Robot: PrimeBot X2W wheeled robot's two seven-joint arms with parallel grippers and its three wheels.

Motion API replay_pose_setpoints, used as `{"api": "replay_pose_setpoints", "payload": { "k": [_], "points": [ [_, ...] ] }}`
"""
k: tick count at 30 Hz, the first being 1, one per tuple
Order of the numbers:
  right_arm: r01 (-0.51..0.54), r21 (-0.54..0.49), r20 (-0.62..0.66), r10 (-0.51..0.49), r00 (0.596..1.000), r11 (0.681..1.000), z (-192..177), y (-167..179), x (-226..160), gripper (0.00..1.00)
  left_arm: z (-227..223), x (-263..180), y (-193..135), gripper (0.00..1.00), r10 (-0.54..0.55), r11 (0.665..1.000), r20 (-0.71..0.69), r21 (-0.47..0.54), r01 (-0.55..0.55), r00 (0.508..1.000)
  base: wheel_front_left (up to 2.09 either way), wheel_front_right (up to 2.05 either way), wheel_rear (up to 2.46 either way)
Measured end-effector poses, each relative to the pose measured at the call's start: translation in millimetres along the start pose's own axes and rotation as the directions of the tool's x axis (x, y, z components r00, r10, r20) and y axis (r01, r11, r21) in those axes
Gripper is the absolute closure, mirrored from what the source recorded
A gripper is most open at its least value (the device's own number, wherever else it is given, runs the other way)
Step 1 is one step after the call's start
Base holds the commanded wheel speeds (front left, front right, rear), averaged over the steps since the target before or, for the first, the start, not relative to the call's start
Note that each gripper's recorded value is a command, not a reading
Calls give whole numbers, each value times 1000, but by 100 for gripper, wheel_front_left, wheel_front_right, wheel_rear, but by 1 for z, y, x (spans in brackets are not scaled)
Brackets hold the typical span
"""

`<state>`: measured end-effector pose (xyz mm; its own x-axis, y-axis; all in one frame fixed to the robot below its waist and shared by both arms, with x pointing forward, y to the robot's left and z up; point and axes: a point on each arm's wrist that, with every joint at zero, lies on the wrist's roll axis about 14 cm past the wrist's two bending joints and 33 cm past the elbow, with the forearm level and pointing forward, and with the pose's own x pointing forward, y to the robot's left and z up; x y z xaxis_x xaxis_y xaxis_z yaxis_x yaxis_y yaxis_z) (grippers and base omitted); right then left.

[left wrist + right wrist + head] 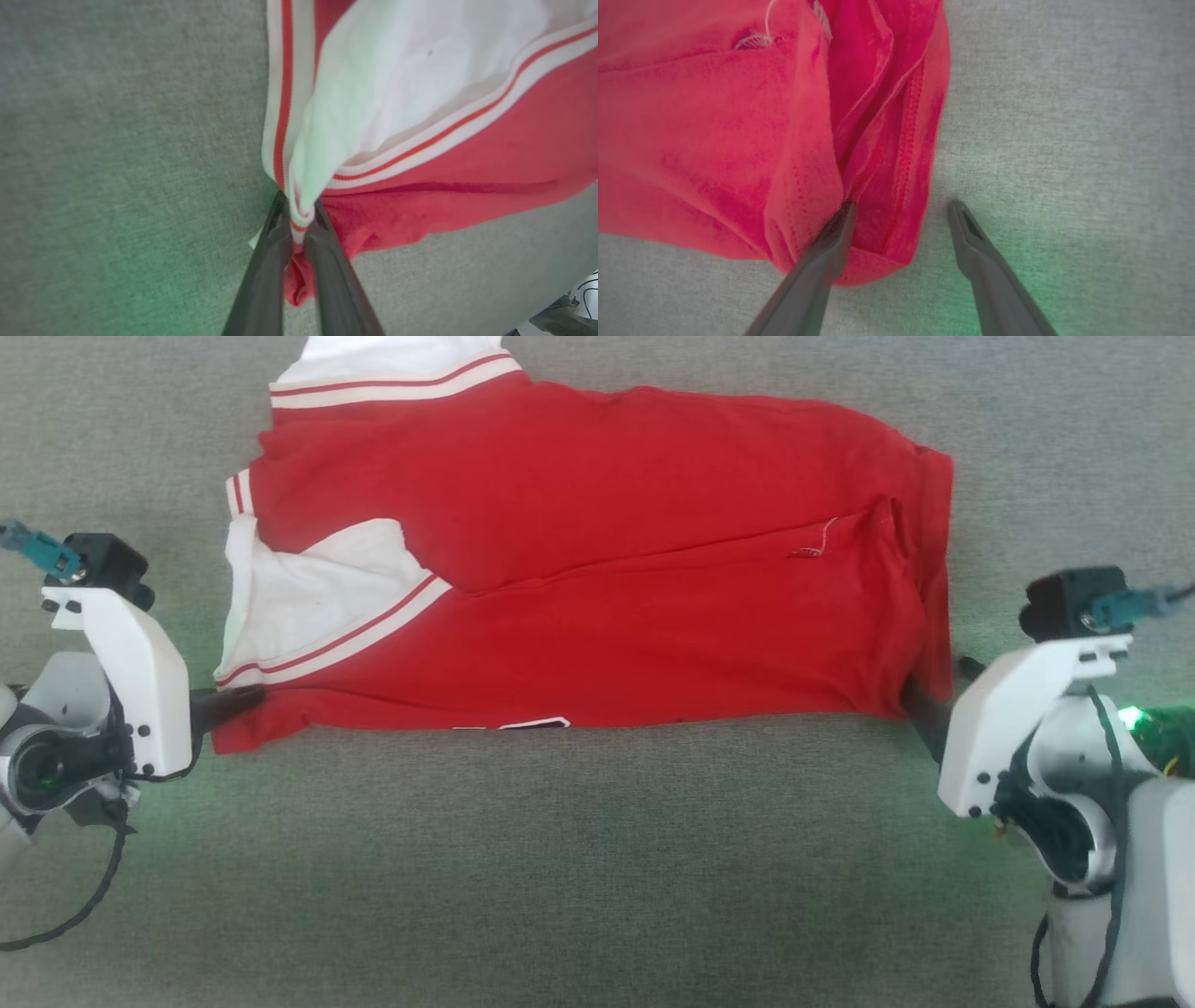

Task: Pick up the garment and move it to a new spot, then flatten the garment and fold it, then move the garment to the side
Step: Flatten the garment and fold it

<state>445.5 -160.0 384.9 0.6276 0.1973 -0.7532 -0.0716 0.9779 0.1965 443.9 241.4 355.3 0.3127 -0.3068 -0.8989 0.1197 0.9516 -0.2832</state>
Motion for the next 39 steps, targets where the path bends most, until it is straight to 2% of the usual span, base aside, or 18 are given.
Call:
{"api": "replay_pose_setpoints", "payload": {
  "k": [4,5,7,17,28,39],
  "points": [
    [-7,-41,-96,3,995,999,-8,6,9,0,-1,1,0,100,-4,1000,3,-6,4,1000,0,0,0],
    [-5,-63,-124,-2,992,998,-10,9,11,30,-1,1,1,100,-4,1000,4,-8,4,1000,0,0,0],
    [-13,-78,-161,1,987,997,-12,12,13,100,-1,1,1,100,-3,1000,6,-10,3,1000,0,0,0],
    [-1,-91,-179,-15,984,996,-8,15,5,100,2,-7,-3,100,-12,1000,36,-5,12,999,0,0,0],
    [27,-104,-193,-47,980,994,-11,13,-34,100,-16,-38,-9,100,5,1000,25,13,-5,1000,0,0,0],
    [57,-69,-290,-74,954,996,-45,-4,-65,100,-51,-59,-13,100,33,999,-1,18,-33,999,0,0,0]
  ]
}}
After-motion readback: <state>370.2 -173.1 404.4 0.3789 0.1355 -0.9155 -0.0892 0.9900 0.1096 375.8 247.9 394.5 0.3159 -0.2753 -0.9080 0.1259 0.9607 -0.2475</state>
